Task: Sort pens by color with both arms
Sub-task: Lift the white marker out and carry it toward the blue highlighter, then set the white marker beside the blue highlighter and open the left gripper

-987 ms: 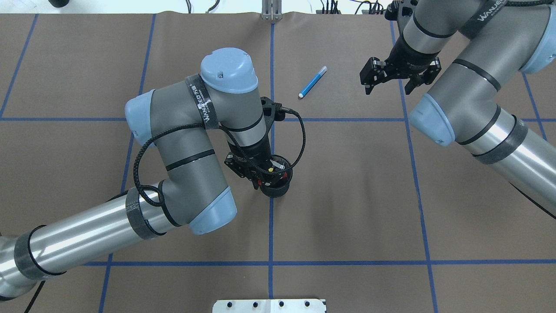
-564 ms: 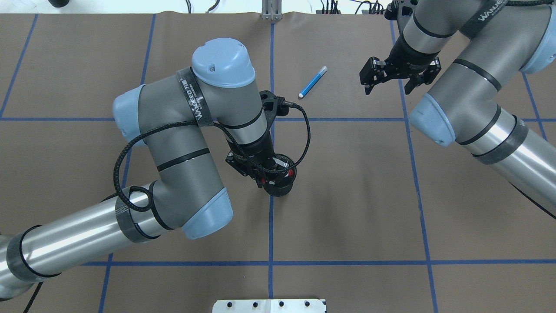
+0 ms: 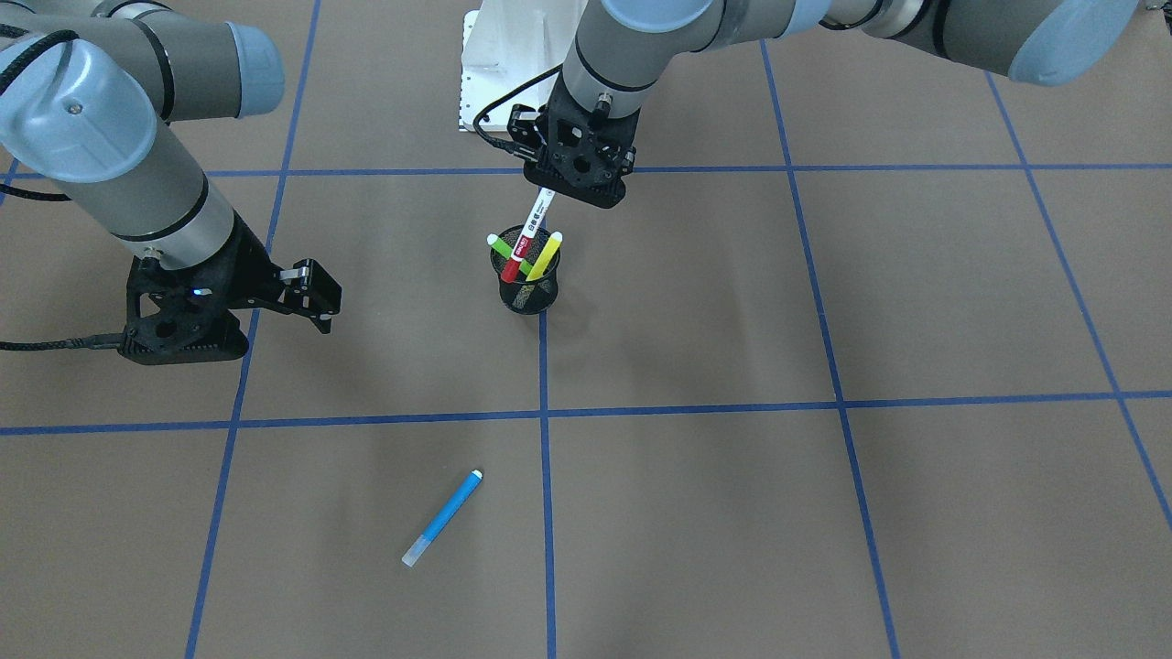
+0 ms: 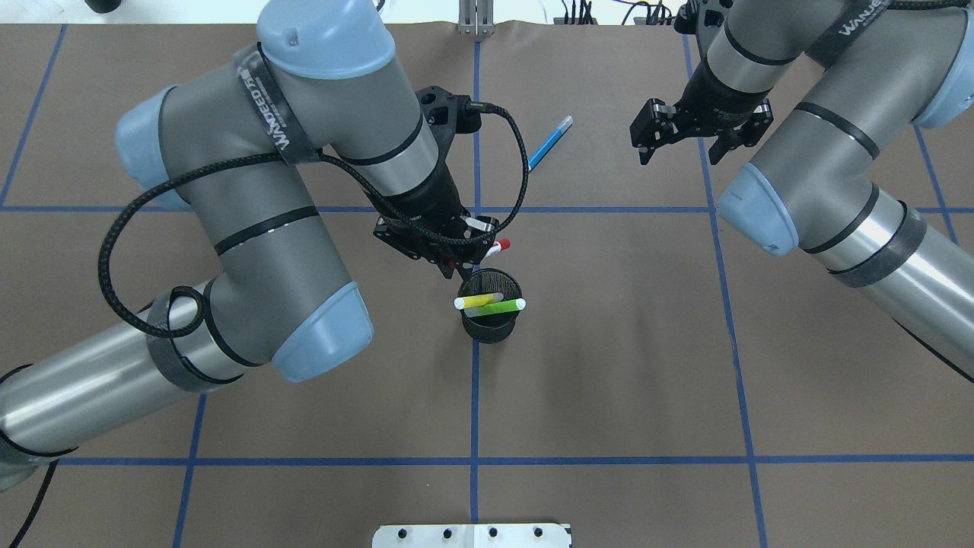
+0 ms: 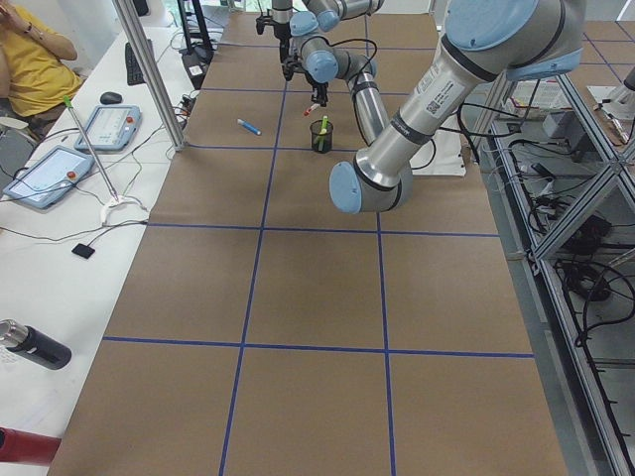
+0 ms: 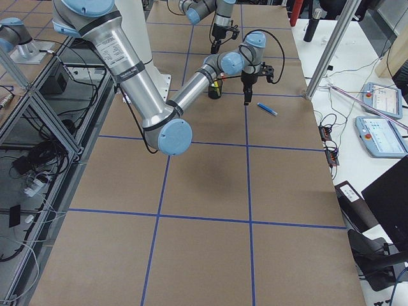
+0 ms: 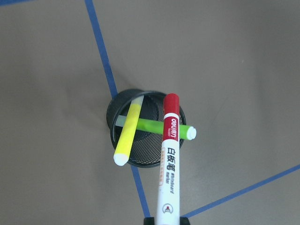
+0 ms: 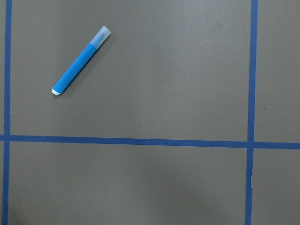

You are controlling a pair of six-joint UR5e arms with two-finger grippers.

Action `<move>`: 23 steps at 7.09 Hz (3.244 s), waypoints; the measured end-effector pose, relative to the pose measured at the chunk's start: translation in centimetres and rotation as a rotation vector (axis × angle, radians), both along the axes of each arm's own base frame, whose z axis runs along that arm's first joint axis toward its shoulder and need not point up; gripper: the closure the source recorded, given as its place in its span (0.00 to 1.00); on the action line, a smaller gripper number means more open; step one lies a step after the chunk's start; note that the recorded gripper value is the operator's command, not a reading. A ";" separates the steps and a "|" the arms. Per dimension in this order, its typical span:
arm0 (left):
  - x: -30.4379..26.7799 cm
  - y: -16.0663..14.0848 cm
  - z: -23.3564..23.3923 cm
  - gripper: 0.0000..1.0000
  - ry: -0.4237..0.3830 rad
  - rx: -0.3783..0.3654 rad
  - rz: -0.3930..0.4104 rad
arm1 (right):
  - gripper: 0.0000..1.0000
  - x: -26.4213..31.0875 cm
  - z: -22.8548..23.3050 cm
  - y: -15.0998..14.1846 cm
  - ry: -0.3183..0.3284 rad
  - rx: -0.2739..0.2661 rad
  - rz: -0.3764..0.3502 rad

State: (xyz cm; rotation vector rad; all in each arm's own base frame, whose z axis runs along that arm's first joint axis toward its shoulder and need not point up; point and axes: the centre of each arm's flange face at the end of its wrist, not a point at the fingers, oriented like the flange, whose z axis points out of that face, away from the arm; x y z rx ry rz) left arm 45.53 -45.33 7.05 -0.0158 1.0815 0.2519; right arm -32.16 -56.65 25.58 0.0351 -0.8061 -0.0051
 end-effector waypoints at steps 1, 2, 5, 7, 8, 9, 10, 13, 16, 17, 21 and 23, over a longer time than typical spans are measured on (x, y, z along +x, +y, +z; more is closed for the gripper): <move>-1.1 -1.5 -0.1 0.95 0.019 -0.012 -0.053 | 0.01 0.0 0.0 0.0 0.000 0.001 0.000; -1.4 -3.3 0.2 0.95 0.038 -0.019 -0.119 | 0.01 0.0 0.0 0.0 0.000 0.001 0.000; 2.8 -10.2 3.7 0.95 0.083 0.042 -0.311 | 0.01 0.0 0.0 0.0 0.000 0.001 0.000; 7.9 -16.1 5.1 0.95 0.092 0.092 -0.409 | 0.01 0.0 0.0 0.0 0.000 0.001 0.000; 9.8 -18.3 5.9 0.95 0.094 0.109 -0.442 | 0.01 0.0 0.0 0.0 0.000 0.001 0.001; 11.5 -19.9 6.4 0.95 0.090 0.123 -0.469 | 0.01 0.0 0.0 0.0 0.000 0.001 0.001; 13.0 -21.0 6.9 0.79 0.086 0.136 -0.491 | 0.01 0.0 0.0 0.0 -0.001 0.000 0.001; 15.0 -21.3 7.7 0.01 0.086 0.157 -0.511 | 0.01 0.0 0.1 0.0 0.001 0.001 0.002; 15.2 -20.9 7.0 0.01 0.098 0.165 -0.507 | 0.01 0.0 0.1 -0.1 0.000 0.002 0.002; 14.9 -20.8 6.6 0.01 0.105 0.166 -0.508 | 0.01 0.0 -0.1 -0.1 -0.002 0.004 0.002; 9.0 -18.4 5.3 0.01 0.057 0.085 -0.421 | 0.01 0.2 -0.8 0.2 -0.015 0.014 0.003; 2.2 -16.9 6.9 0.01 0.032 0.038 -0.332 | 0.01 0.6 -2.0 1.1 -0.034 0.026 0.012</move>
